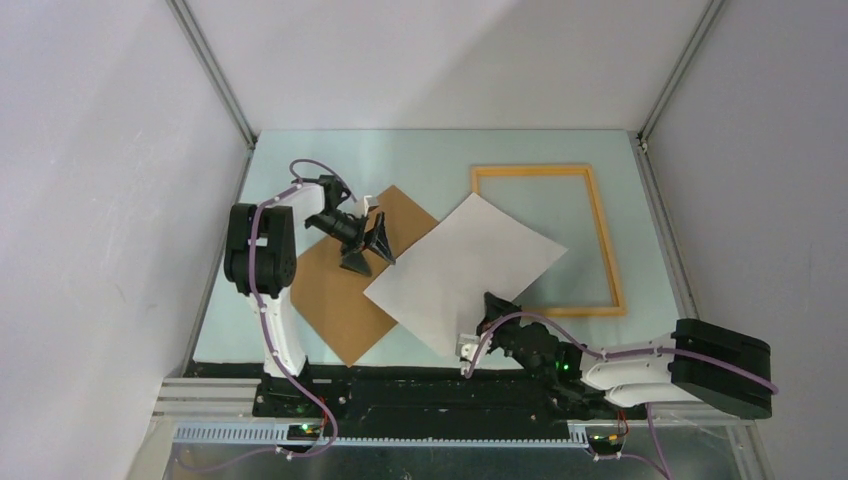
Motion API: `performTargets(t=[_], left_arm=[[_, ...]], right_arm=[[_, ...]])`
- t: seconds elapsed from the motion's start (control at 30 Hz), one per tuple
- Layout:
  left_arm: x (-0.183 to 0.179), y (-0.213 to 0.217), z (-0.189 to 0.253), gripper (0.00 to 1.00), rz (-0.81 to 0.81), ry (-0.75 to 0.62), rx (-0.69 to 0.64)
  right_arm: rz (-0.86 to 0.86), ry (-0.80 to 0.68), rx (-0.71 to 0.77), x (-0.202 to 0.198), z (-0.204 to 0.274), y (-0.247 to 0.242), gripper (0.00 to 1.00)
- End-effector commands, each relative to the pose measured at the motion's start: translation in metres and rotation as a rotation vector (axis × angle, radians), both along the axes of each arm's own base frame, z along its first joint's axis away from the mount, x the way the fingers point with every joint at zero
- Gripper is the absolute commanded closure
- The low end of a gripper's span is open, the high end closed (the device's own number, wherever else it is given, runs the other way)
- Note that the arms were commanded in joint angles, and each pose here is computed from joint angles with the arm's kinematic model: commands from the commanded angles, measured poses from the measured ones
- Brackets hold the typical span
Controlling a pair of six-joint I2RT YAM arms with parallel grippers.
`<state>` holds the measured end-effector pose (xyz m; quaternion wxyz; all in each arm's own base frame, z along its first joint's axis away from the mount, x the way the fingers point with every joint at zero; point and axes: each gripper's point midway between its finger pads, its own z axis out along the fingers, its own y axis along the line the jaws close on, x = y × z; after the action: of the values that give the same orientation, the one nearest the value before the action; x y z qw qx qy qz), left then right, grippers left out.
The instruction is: Put the photo into the frame
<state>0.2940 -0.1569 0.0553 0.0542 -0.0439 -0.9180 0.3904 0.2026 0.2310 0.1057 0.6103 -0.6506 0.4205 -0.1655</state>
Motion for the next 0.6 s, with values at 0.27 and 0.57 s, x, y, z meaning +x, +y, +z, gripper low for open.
performTargets(t=[0.27,0.57], left_arm=[[0.007,-0.004,0.002,0.00,-0.028,-0.054,0.059],[0.025,-0.011,0.008,0.00,-0.036,-0.102,0.063]], right_arm=[[-0.043,0.171,-0.191,-0.007,-0.065,-0.044,1.00],[-0.061,0.294,-0.311,-0.016,-0.089,-0.058,0.96]])
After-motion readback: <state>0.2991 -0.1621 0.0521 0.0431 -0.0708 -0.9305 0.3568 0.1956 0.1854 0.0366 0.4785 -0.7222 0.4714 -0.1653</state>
